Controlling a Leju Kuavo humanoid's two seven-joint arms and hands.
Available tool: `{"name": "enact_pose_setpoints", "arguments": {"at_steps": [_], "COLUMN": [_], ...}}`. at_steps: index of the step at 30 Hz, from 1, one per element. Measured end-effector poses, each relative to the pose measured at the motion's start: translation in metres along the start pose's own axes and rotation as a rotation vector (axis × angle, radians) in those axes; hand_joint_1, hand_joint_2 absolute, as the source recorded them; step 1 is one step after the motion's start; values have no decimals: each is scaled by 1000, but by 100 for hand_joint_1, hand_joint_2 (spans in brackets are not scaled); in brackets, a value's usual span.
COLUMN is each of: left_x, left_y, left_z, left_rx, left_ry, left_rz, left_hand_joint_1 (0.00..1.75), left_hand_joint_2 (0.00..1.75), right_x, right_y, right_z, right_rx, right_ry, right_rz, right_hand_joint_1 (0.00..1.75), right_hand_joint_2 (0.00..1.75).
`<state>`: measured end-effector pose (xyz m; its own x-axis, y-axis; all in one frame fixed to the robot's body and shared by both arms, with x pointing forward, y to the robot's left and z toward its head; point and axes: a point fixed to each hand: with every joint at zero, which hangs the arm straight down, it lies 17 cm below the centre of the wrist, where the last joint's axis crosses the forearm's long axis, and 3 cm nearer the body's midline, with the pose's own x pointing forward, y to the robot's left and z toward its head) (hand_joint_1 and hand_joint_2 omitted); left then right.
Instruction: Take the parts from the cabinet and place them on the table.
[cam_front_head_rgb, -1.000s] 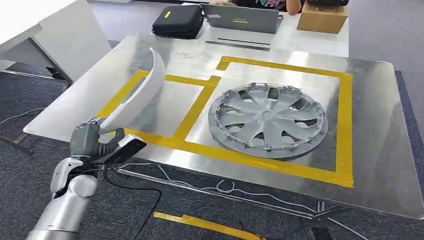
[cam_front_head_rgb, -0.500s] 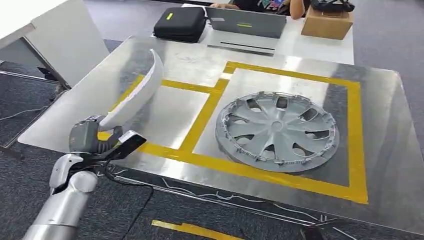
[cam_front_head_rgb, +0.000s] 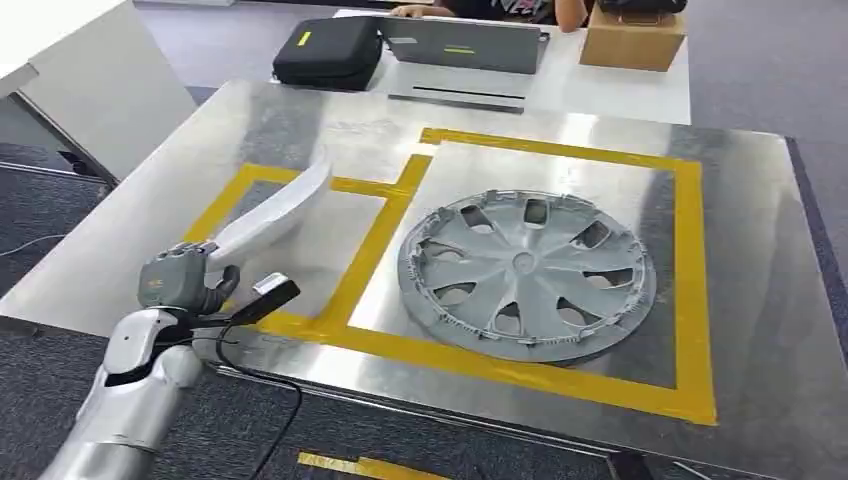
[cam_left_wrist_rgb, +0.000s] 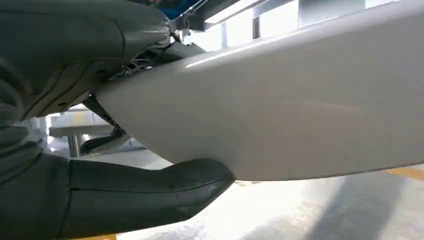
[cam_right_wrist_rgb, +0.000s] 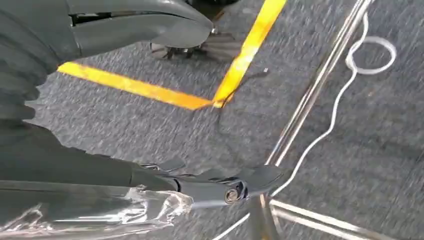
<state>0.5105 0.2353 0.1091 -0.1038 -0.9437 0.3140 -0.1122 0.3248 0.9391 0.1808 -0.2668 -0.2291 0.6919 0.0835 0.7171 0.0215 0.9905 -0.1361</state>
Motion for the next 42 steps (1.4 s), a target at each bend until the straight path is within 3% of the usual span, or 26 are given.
{"name": "enact_pose_setpoints", "arguments": {"at_steps": [11, 12, 19, 20, 25, 31, 37, 42], "left_x": [-28, -29, -44, -42, -22, 39, 60, 68], "left_y": [-35, -36, -46, -47, -49, -25, 6, 27], "left_z": [-24, -24, -23, -24, -20, 10, 46, 58], "left_rx": [-183, -188, -234, -230, -203, -81, 15, 67], "left_ry": [106, 111, 139, 128, 51, -120, -174, -196], "left_rz": [-296, -310, -376, -368, -243, 76, 199, 222], "left_hand_joint_1": [175, 0, 0, 0, 0, 0, 0, 0], "left_hand_joint_2": [175, 175, 175, 0, 0, 0, 0, 0], "right_x": [11, 11, 11, 11, 10, 1, -10, -14], "right_y": [9, 10, 12, 12, 11, 5, 1, -1], "right_z": [-6, -6, -5, -5, -5, 2, 8, 11], "right_rx": [32, 32, 37, 37, 26, -6, -28, -37], "right_ry": [-13, -12, -7, -6, -10, -5, 10, 16], "right_rz": [22, 21, 17, 15, 2, -29, -53, -60], "right_hand_joint_1": [0, 0, 0, 0, 0, 0, 0, 0], "right_hand_joint_2": [175, 0, 0, 0, 0, 0, 0, 0]}}
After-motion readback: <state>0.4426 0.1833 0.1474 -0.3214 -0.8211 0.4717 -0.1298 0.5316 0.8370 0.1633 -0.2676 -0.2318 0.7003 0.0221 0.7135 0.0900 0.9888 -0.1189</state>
